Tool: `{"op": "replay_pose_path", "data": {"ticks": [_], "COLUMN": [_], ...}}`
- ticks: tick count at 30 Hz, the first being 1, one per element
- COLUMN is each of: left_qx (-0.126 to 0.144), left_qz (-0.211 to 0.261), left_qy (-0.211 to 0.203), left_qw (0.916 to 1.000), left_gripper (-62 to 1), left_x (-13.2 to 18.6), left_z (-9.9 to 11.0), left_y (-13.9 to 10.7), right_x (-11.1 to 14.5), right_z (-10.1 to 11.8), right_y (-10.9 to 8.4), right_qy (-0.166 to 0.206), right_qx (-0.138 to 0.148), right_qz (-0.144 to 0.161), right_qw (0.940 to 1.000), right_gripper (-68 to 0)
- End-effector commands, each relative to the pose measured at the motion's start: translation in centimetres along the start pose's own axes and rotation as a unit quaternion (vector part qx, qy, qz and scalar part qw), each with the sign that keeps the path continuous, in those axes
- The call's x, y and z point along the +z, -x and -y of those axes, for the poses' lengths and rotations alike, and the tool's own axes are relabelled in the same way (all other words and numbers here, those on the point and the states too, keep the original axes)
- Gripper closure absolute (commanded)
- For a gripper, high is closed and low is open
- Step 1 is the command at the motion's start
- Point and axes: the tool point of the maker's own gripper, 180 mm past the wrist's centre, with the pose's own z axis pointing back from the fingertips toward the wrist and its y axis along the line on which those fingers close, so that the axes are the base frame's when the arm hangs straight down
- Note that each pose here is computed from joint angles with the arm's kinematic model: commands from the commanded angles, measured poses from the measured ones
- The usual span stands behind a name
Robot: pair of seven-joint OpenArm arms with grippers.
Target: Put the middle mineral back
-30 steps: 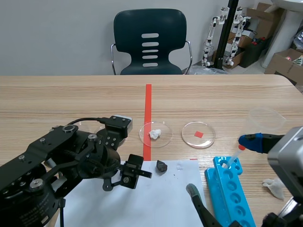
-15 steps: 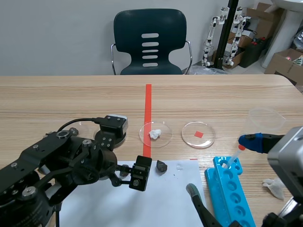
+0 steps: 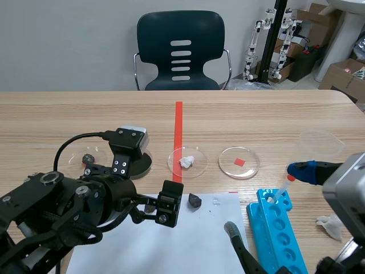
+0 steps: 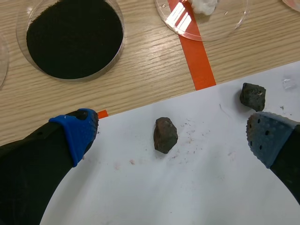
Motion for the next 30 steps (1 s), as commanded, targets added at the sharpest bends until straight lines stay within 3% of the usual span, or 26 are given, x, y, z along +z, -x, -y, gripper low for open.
{"op": "replay_pose_path", "data": {"ticks": [1, 12, 21, 30], "left_qx": [-0.001, -0.002, -0.035, -0.035], "left_qz": [0.013, 0.013, 0.016, 0.016], "left_qy": [0.001, 0.001, -0.020, -0.020], "left_qw": [0.9999, 0.9999, 0.9991, 0.9991], "left_gripper": [-62.3, -62.3, -62.3, -62.3], "left_x": [0.01, 0.01, 0.02, 0.02], "left_z": [0.04, 0.03, -0.70, -0.70], "left_y": [-0.91, -0.91, -1.06, -1.06], "right_x": [-0.07, -0.07, -0.07, -0.07], "right_z": [0.32, 0.32, 0.32, 0.32], "right_y": [-0.82, -0.82, -0.82, -0.82], "right_qy": [0.000, 0.000, 0.000, 0.000], "right_qx": [0.005, 0.005, 0.005, 0.005], "right_qz": [0.017, 0.017, 0.017, 0.017], "right_qw": [0.9999, 0.9999, 0.9999, 0.9999], "right_gripper": [-67.9, -67.9, -67.9, -67.9]}}
